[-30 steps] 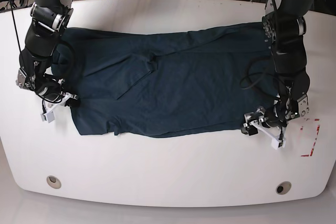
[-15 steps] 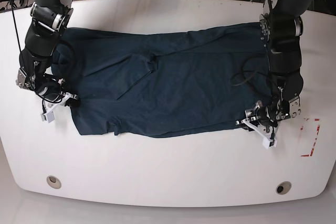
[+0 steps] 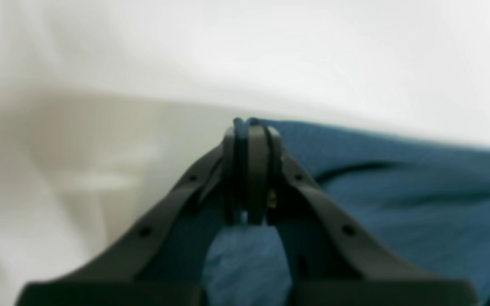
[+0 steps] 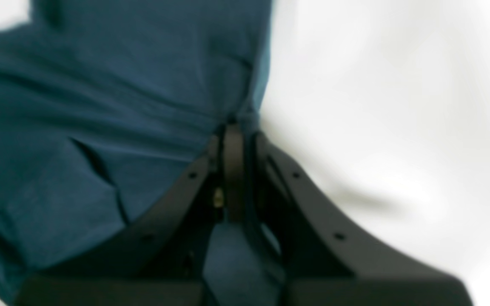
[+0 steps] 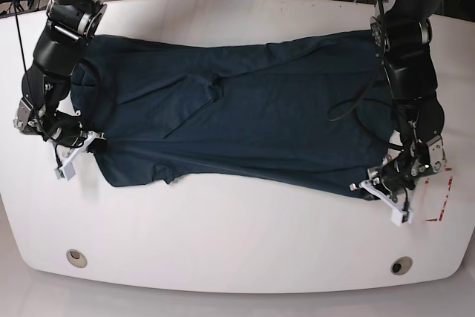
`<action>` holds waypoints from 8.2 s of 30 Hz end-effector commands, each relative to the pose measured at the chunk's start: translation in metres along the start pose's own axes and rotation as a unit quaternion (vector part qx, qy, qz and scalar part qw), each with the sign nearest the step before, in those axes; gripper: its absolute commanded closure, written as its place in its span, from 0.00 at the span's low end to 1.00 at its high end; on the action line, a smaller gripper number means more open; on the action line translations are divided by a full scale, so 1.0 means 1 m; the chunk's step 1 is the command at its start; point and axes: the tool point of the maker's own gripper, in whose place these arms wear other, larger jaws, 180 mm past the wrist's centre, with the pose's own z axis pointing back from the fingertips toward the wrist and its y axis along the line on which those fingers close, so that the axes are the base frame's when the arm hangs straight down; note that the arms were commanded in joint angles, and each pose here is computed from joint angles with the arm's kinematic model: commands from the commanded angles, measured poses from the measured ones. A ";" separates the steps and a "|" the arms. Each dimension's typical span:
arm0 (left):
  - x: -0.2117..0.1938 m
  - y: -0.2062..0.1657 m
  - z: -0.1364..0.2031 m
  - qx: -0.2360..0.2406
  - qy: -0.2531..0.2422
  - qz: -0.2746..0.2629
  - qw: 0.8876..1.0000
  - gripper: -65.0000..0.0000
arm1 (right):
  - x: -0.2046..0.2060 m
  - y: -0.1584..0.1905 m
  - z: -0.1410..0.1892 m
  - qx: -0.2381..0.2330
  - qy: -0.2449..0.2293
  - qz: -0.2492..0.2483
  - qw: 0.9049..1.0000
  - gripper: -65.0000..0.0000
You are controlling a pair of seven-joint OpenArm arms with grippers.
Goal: Fold the T-shirt properly
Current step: 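Pull the grasped shirt edges with both grippers toward the robot, then lift the shirt with both grippers and swing it up high, then lay the held shirt edge down with both grippers, folding it over, then release the shirt edge and raise both grippers slightly, then move the right gripper to the shirt hem and grasp it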
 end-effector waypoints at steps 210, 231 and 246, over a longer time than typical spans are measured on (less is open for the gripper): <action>-0.200 0.062 0.118 0.041 0.201 -0.183 0.962 0.34 | -0.138 -0.035 0.093 -0.075 0.099 0.022 0.992 0.87; -0.206 0.042 0.181 0.048 0.213 -0.286 0.933 0.34 | -0.127 0.005 0.143 -0.114 0.104 0.164 0.974 0.30; -0.149 0.031 0.173 0.064 0.147 -0.306 0.938 0.34 | -0.073 0.082 0.100 -0.042 0.027 0.217 0.975 0.30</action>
